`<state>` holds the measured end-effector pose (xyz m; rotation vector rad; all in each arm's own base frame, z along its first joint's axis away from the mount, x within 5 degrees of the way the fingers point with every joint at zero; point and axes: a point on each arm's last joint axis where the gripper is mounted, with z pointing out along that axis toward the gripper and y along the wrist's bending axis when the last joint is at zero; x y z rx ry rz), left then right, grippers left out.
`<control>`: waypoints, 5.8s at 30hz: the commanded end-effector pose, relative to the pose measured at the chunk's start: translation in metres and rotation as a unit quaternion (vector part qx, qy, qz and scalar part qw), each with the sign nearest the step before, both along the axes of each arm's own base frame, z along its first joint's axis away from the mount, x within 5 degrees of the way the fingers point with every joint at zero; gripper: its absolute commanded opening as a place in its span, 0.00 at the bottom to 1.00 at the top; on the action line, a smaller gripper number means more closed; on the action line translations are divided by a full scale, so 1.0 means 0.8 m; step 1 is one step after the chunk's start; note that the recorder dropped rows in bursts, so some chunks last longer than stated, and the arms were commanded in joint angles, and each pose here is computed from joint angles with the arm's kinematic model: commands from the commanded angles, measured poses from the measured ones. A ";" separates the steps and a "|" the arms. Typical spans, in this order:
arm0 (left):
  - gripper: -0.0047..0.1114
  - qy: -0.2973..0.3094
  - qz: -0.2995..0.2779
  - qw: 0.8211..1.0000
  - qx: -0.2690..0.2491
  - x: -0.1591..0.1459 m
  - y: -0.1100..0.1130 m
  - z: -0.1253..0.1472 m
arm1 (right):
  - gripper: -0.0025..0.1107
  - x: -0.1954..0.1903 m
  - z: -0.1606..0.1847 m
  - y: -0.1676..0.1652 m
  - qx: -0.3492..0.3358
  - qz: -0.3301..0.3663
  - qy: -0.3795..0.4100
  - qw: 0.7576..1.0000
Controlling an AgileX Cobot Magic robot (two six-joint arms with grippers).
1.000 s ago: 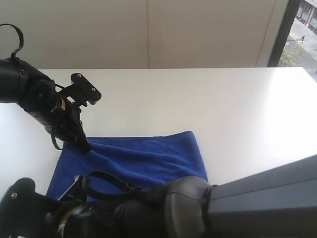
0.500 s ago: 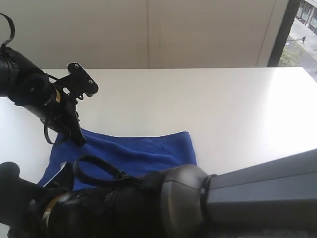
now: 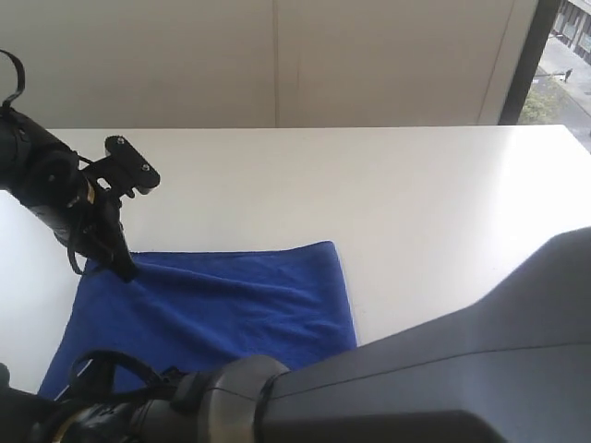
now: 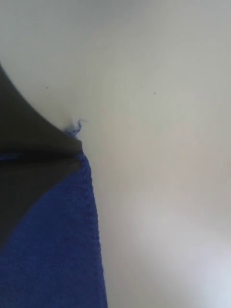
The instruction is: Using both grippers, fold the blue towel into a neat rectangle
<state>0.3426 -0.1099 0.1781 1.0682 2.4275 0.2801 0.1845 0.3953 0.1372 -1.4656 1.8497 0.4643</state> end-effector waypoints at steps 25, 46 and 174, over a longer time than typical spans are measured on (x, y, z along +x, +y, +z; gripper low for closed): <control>0.05 0.031 -0.007 0.999 0.043 0.008 0.013 -0.033 | 0.52 -0.004 -0.012 0.016 -0.012 0.008 0.022 1.000; 0.60 -0.033 -0.021 0.998 0.043 0.006 0.019 0.016 | 0.47 0.054 0.048 -0.069 -0.141 -0.016 0.062 0.988; 0.04 0.133 0.052 0.982 -0.124 -0.228 0.001 -0.036 | 0.02 0.357 -0.008 -0.165 -0.016 -0.126 0.102 0.987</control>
